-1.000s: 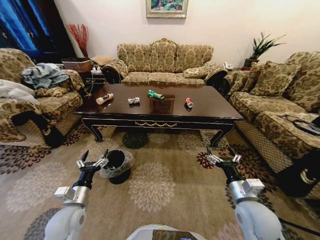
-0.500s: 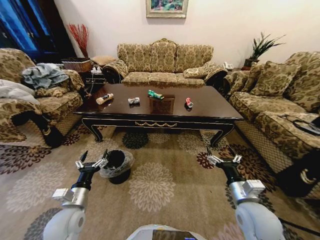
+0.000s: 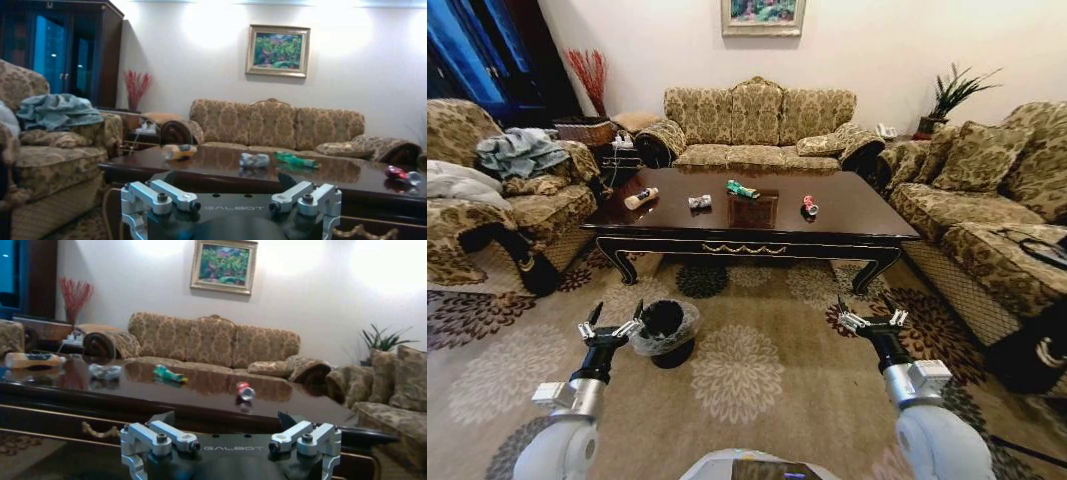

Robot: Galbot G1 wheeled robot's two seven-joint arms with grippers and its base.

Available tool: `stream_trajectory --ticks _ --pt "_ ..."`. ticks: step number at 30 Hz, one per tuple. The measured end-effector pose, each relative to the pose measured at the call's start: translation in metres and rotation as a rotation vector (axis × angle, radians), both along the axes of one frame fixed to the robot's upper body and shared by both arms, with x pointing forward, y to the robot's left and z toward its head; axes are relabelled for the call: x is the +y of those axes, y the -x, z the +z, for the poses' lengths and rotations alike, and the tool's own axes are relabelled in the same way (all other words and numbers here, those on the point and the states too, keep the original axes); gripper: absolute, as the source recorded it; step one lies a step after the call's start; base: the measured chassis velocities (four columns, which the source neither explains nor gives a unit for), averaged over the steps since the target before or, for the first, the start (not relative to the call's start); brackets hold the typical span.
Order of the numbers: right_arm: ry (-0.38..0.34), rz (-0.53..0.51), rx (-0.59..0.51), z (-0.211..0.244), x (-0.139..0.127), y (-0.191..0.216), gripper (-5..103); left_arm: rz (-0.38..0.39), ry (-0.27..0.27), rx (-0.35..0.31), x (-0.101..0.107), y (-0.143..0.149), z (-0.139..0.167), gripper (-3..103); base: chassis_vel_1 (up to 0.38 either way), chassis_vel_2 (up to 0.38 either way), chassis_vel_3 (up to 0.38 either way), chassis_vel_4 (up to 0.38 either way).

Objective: Move to the front of the table and place the trash on the table into the trash bin.

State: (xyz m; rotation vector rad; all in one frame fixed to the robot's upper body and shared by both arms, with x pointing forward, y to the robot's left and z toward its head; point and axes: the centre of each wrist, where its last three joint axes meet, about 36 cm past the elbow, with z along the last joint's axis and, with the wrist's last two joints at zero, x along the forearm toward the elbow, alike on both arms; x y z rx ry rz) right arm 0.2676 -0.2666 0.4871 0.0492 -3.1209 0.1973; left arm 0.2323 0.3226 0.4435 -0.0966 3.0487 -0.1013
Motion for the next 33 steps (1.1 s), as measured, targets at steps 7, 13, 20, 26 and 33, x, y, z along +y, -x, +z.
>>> stream_trajectory --ticks 7,13,20,26,33 --pt "0.003 0.007 0.0 -0.001 0.006 -0.001 100 0.012 0.004 0.005 0.001 0.003 -0.007 100 0.272 0.279 -0.265 -0.272" --pt "-0.003 0.011 0.005 -0.004 0.008 -0.001 100 0.006 -0.017 0.032 0.003 0.006 -0.011 100 0.302 0.315 -0.301 -0.327" --pt "-0.012 0.002 -0.006 -0.007 0.011 -0.004 100 -0.002 -0.019 0.045 0.004 0.007 -0.015 100 0.174 0.154 -0.136 -0.152" --pt "-0.018 -0.01 -0.002 -0.011 0.013 -0.006 100 -0.009 -0.017 0.058 0.005 0.007 -0.019 100 -0.038 -0.031 0.025 0.037" --pt "-0.039 -0.023 0.026 -0.011 0.014 -0.008 100 -0.016 -0.02 0.063 0.006 0.008 -0.021 100 -0.012 -0.016 0.008 0.013"
